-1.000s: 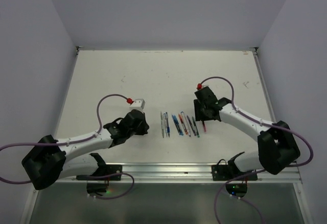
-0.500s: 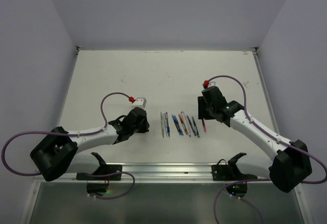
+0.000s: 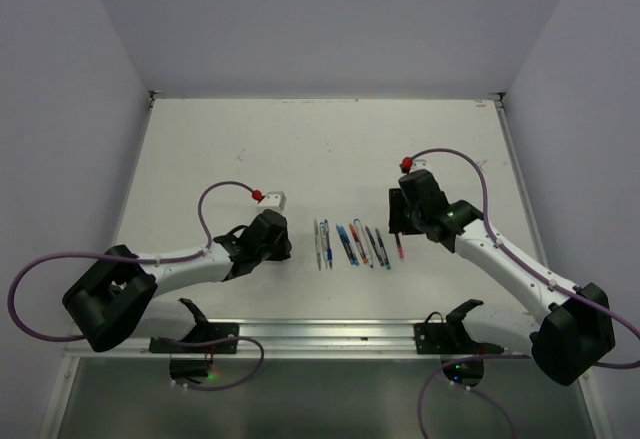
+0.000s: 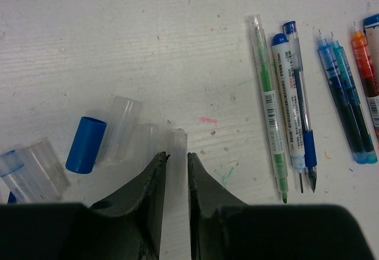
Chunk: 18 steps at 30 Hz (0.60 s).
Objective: Open the pen caps
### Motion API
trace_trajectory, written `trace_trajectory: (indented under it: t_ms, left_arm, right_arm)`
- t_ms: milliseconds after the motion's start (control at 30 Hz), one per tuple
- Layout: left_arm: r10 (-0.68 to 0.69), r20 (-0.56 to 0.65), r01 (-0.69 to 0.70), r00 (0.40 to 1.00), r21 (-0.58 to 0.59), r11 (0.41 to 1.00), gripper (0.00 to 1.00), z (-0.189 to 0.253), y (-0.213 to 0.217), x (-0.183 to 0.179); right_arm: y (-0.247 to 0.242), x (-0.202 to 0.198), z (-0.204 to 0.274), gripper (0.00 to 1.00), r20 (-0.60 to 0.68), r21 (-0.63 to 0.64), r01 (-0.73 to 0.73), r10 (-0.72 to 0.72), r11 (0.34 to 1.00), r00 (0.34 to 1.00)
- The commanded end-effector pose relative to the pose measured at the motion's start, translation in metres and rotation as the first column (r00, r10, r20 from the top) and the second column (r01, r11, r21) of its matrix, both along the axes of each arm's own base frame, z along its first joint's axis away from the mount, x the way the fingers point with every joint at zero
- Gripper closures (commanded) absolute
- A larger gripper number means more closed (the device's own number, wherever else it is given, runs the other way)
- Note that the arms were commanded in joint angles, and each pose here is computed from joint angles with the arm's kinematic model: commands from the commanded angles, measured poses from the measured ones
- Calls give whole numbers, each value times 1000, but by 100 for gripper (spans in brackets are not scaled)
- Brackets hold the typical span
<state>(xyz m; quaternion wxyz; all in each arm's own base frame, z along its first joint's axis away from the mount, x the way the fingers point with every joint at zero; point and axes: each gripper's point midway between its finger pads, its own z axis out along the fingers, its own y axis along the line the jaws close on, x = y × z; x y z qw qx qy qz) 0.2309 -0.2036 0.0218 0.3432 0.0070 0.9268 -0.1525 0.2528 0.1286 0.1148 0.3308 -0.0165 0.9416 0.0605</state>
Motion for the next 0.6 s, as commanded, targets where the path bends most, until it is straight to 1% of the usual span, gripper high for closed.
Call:
trace_trajectory:
  t_ms: [0, 200, 400, 433, 467, 500, 567]
  left_arm:
    - [24, 56, -23, 998, -22, 999, 76, 13, -4, 17]
    - [19, 59, -17, 998, -37, 999, 76, 16, -6, 16]
    - [0, 89, 10, 996, -114, 993, 74, 41, -15, 15]
    - [1, 108, 14, 994, -139, 990, 73, 52, -17, 16]
    - [1, 117, 18, 993, -154, 988, 73, 58, -19, 16]
    - [-4, 121, 25, 993, -167, 986, 72, 63, -20, 15]
    - [-2, 162, 37, 987, -214, 976, 69, 85, -24, 17]
  right_arm:
    - [0, -3, 2, 50, 4, 20, 8, -8, 1000, 1000]
    - [0, -3, 3, 50, 8, 25, 8, -9, 1000, 1000]
    - [0, -3, 2, 49, 15, 32, 12, -13, 999, 1000]
    - [0, -4, 3, 46, 17, 36, 17, -18, 999, 1000]
    - [0, -3, 5, 35, 23, 42, 19, -20, 999, 1000]
    - [0, -4, 4, 31, 23, 42, 20, -21, 999, 1000]
    - [0, -4, 6, 12, 27, 50, 24, -25, 998, 999]
